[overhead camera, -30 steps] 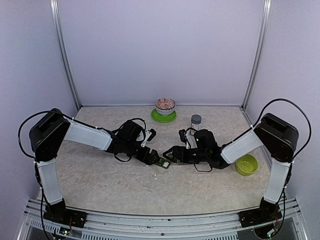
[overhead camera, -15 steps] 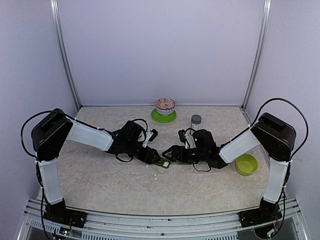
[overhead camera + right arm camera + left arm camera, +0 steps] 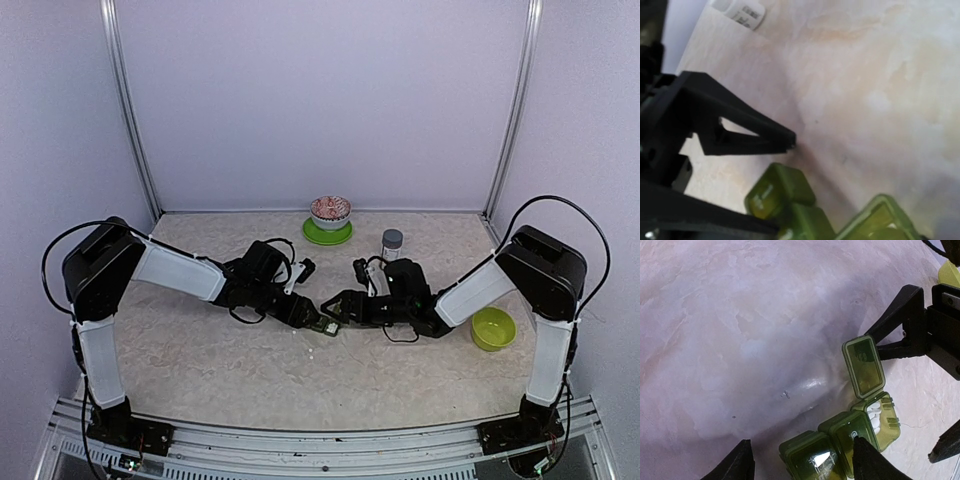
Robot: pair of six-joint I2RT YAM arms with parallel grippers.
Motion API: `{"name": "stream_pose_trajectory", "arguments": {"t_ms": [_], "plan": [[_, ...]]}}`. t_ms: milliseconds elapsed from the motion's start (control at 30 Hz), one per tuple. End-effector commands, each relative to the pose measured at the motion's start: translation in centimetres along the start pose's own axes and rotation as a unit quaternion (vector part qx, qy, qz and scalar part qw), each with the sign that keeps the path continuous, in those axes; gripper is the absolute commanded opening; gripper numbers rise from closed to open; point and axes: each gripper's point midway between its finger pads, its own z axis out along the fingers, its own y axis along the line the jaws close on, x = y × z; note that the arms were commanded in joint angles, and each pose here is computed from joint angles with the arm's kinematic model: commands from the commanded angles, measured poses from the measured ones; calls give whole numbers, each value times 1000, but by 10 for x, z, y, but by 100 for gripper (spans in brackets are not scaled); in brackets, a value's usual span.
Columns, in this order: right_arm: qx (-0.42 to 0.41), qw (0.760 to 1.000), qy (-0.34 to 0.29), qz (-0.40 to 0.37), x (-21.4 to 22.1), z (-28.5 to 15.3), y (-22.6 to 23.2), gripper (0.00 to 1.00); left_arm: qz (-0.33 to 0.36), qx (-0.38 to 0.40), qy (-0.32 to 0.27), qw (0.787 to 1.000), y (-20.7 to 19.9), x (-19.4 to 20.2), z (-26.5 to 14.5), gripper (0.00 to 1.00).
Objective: Sort the pills into containers
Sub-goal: Hold the pill container at the center of the board, then close the lid of the pill container on the pill container.
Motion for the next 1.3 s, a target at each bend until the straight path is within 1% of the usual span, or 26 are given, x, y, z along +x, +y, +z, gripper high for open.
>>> {"name": "stream_pose_trajectory", "arguments": {"t_ms": [0,167,333,433,533,700,933,1067,1267], "plan": [[-34,999,-22,-17,-14,0,13,93,-14,0,34,999,6,20,2,62],[-68,997,-30,-35,-15,-6,27,91,-18,2,43,999,8,26,6,56],[-89,994,-25,-49,-13,-13,37,88,-23,2,48,999,9,28,10,53],[-101,993,-17,-55,-10,-15,42,84,-23,0,49,999,10,29,10,52],[-115,992,-7,-57,-6,-17,46,77,-24,-7,51,998,13,30,11,52],[-124,991,2,-58,0,-20,49,72,-26,-7,52,998,13,31,12,52],[-110,992,23,-52,8,-13,40,57,-27,-9,52,998,15,30,11,52],[-106,993,35,-48,13,-11,37,45,-27,-11,52,998,16,30,11,52],[-90,994,53,-45,22,-5,28,33,-28,-12,52,998,16,30,11,52]]}}
